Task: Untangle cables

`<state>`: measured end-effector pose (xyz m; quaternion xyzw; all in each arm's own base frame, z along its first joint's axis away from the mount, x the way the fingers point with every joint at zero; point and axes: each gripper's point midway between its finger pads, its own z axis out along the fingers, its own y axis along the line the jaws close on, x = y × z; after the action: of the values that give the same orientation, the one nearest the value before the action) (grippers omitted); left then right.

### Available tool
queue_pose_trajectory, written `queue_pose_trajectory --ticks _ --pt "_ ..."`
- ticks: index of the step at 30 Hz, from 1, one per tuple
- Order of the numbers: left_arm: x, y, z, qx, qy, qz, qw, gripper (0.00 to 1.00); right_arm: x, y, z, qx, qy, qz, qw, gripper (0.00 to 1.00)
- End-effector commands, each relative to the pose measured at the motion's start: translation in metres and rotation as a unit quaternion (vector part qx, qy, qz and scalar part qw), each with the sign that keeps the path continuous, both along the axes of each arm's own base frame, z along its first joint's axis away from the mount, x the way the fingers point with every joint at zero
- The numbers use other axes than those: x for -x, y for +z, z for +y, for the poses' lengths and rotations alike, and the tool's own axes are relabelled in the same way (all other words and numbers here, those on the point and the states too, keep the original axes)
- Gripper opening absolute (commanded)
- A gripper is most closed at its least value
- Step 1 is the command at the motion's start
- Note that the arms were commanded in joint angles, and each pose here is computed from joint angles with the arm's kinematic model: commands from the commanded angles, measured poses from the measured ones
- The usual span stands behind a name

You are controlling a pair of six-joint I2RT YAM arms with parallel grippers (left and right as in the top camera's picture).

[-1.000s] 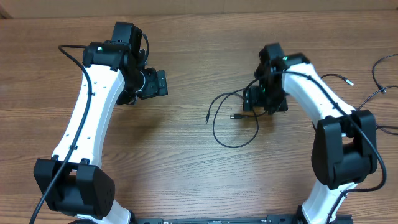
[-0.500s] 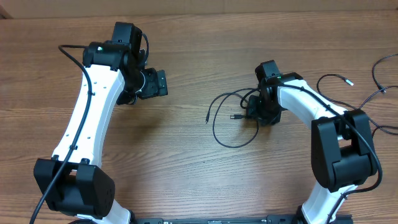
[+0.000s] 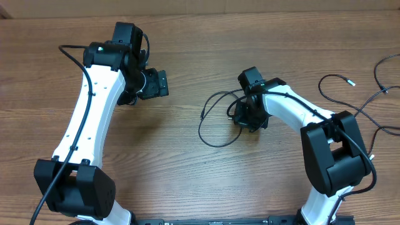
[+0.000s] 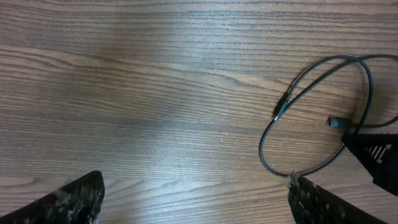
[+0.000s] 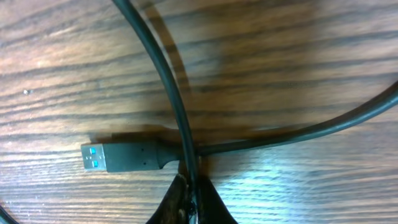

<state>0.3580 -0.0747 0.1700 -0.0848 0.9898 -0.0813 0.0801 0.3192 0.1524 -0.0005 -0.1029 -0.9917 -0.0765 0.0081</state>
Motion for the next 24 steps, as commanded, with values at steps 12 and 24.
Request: queue_pose_trajectory --ticks 12,24 --pt "0.002 -0.004 -0.002 0.001 -0.013 0.006 1.000 0.94 -0.075 0.145 -0.048 0.045 -0.016 -0.114 0.992 0.04" --pt "0.002 -0.004 -0.002 0.001 -0.013 0.008 1.000 0.94 -0.097 0.339 -0.234 0.203 -0.209 -0.292 0.911 0.04"
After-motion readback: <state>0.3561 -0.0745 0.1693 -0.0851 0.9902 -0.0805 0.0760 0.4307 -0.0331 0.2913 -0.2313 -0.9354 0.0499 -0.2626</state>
